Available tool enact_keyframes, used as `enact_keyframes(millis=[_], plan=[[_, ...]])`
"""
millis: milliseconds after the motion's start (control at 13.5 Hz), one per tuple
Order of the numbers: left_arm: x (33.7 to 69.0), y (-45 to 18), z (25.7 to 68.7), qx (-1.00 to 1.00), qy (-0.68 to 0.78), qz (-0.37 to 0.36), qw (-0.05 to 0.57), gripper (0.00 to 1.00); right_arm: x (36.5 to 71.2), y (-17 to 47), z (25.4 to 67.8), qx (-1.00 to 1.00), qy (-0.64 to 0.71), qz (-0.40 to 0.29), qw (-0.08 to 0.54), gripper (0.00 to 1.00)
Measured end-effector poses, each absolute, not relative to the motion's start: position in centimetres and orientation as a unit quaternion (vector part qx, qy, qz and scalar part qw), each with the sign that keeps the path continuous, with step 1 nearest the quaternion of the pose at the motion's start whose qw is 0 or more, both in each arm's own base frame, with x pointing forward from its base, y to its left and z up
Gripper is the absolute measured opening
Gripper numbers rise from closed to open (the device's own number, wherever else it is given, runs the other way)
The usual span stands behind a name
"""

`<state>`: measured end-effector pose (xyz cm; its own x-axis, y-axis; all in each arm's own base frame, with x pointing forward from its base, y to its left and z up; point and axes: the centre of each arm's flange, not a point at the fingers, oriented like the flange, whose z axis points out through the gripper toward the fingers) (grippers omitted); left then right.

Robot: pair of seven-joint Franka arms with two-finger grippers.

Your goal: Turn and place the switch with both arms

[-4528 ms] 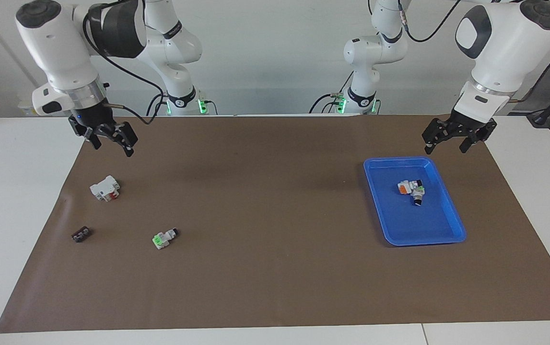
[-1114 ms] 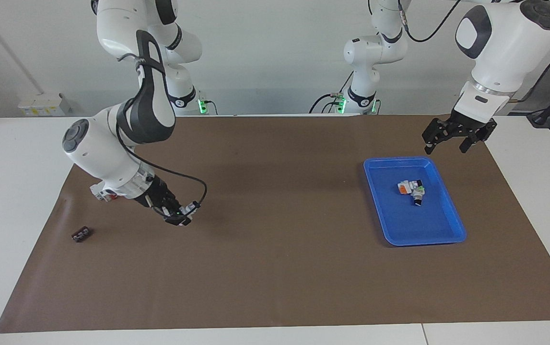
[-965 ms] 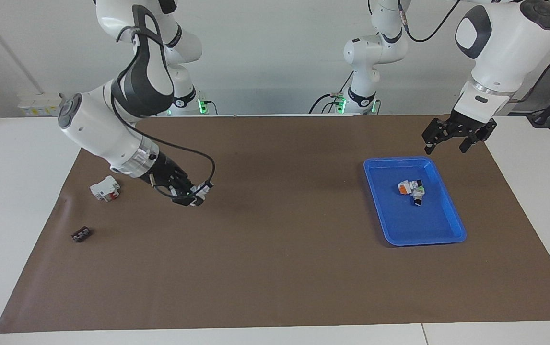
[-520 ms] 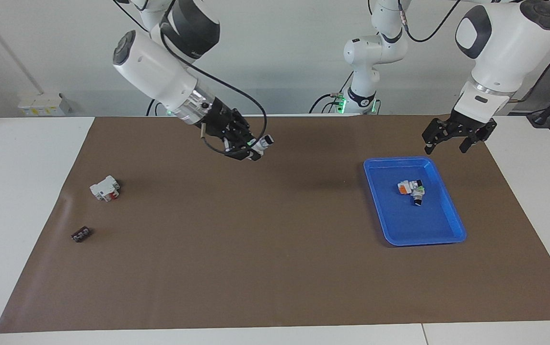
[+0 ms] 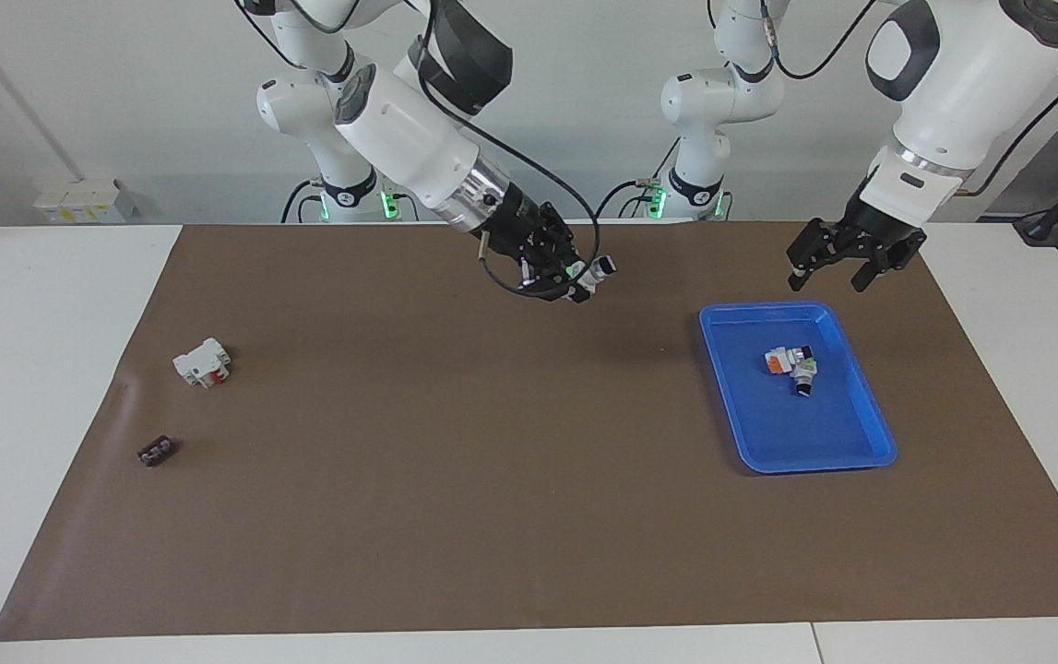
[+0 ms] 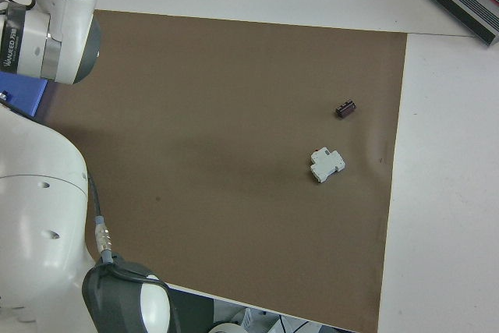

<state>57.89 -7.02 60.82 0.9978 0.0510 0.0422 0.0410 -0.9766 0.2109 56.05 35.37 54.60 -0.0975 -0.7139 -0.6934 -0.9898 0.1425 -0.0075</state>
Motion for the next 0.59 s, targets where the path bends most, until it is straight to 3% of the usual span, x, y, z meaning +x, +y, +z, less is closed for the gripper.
enact_keyframes(millis=[223, 297, 371, 520, 594], plan=[[57.7, -9.1, 61.2, 0.982, 0.076, 0.008, 0.173, 0.97, 55.0, 36.9, 54.3, -0.628, 0.696, 0.223, 0.267, 0.41], [57.6, -10.2, 61.4, 0.977, 0.088, 0.0, 0.193, 0.91, 54.6, 37.5, 54.2, -0.636, 0.695, 0.214, 0.26, 0.41], [57.4, -11.2, 61.4, 0.972, 0.098, -0.009, 0.213, 0.91, 54.3, 37.9, 54.2, -0.64, 0.693, 0.21, 0.257, 0.41], [57.0, -12.6, 60.9, 0.957, 0.121, -0.024, 0.261, 0.74, 54.2, 38.0, 54.2, -0.642, 0.692, 0.208, 0.256, 0.41], [56.6, -13.2, 60.3, 0.95, 0.132, -0.028, 0.28, 0.73, 54.2, 38.0, 54.2, -0.643, 0.692, 0.206, 0.256, 0.41]])
